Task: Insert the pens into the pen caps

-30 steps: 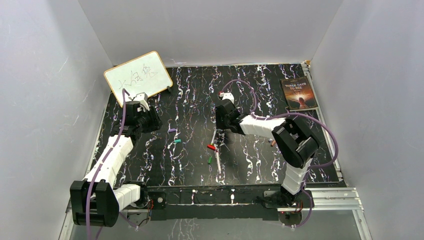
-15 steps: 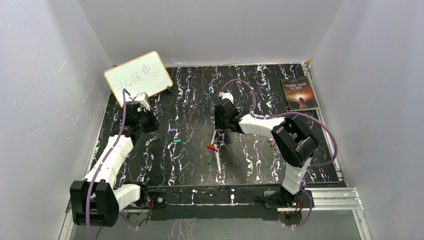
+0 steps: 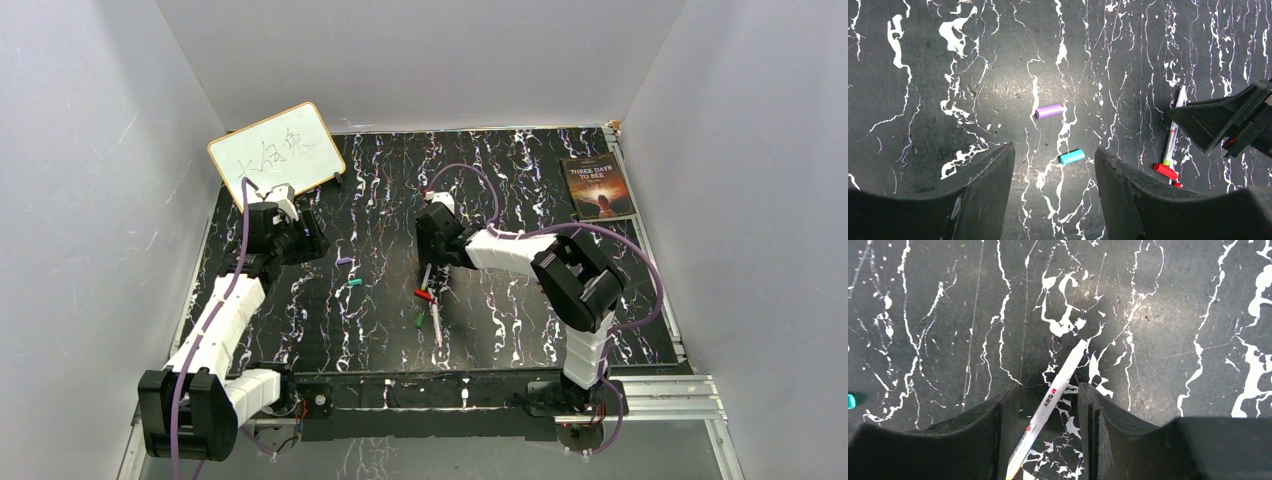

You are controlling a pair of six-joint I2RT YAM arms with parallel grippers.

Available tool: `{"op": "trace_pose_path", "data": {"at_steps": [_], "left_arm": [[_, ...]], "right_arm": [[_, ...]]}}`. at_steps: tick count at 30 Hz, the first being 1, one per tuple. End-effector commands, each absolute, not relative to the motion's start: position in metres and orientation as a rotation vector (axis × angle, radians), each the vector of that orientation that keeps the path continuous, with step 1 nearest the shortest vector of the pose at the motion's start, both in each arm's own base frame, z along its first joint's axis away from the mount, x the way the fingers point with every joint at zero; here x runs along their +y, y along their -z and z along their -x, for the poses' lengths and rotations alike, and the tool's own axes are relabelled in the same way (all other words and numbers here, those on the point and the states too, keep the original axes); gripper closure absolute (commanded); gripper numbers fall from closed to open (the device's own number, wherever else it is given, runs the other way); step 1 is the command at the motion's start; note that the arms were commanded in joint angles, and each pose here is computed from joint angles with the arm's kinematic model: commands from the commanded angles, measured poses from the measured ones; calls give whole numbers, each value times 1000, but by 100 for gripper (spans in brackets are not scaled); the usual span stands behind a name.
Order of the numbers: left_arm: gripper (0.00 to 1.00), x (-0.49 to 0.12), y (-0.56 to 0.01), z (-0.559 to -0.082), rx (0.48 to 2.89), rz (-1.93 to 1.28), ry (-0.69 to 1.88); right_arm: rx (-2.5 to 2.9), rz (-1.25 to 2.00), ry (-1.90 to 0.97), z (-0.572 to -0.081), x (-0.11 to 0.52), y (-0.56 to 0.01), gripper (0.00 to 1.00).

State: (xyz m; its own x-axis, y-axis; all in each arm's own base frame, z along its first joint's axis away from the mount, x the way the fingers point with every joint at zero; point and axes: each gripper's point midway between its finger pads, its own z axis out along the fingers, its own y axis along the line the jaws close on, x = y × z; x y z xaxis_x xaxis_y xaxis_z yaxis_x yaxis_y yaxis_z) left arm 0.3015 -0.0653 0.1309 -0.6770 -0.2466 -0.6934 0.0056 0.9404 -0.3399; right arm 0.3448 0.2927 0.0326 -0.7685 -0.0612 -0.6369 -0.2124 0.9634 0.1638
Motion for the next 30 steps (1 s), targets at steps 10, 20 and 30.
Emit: {"op": "trace_pose_path", "data": {"at_steps": [10, 20, 30], "left_arm": [[41, -69, -151, -307, 2228, 150, 422], [41, -69, -152, -307, 2225, 149, 424], [11, -89, -163, -306, 2191, 97, 564]], "right_arm": [[2426, 160, -258, -357, 303, -37, 78], [2411, 117, -341, -360, 315, -46, 100], [2259, 100, -472, -363, 321, -102, 100]]}}
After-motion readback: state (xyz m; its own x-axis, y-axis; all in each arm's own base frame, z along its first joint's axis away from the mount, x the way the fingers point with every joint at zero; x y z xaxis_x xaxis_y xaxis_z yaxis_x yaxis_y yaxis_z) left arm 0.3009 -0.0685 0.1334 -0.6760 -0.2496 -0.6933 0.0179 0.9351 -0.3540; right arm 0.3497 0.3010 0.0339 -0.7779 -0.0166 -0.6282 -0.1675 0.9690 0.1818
